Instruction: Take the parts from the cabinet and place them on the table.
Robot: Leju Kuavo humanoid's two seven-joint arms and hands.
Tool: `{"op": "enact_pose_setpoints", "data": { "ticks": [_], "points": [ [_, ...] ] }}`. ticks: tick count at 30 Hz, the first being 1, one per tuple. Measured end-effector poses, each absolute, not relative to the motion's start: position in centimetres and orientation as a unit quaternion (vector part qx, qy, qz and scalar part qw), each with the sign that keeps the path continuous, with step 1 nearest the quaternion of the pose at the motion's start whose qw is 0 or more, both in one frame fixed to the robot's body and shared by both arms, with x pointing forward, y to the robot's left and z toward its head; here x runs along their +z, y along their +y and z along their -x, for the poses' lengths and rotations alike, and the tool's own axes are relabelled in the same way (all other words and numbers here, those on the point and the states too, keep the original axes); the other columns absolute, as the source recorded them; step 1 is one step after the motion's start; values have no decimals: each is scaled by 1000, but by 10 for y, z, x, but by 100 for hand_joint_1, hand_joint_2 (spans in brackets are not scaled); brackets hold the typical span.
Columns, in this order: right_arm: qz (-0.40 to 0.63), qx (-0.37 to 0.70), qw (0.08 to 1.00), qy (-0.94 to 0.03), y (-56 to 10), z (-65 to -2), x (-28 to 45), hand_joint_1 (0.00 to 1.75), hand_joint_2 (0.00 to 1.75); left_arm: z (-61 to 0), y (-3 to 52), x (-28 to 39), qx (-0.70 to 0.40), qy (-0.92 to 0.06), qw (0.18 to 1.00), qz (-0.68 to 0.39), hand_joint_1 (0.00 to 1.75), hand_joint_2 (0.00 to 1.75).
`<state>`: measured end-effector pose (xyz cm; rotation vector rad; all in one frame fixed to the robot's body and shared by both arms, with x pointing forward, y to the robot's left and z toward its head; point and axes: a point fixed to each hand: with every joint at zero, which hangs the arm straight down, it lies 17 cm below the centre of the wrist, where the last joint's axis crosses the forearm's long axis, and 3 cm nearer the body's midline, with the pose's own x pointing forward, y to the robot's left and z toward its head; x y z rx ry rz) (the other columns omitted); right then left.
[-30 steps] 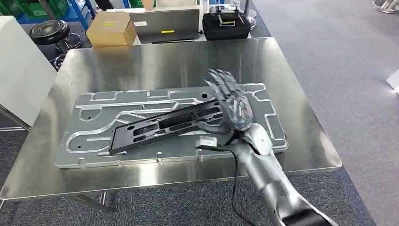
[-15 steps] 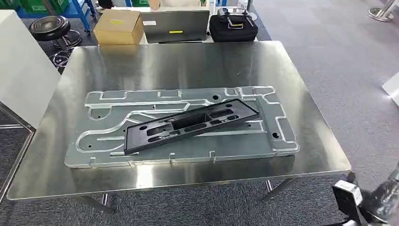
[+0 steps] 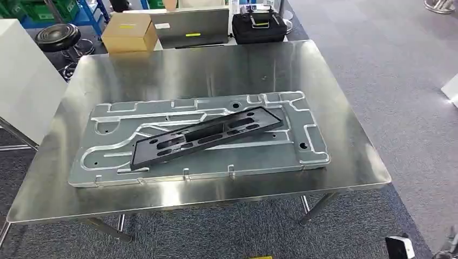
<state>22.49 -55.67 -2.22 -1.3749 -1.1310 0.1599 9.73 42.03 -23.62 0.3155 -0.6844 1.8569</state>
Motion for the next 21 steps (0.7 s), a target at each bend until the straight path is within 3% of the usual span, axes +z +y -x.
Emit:
{"op": "enact_pose_setpoints", "data": {
  "ticks": [9, 16, 21],
  "points": [
    [405, 111, 872, -252, -469, -134, -212, 0, 0, -103, 402, -242, 788, -268, 542, -114, 0, 0],
    [263, 123, 949, -125, -402, -80, -264, 0, 0, -99, 388, -245, 790, -256, 547, -104, 0, 0],
    [221, 136, 960, -109, -374, -71, -273, 0, 0, -101, 385, -245, 790, -258, 548, -98, 0, 0]
  ]
}}
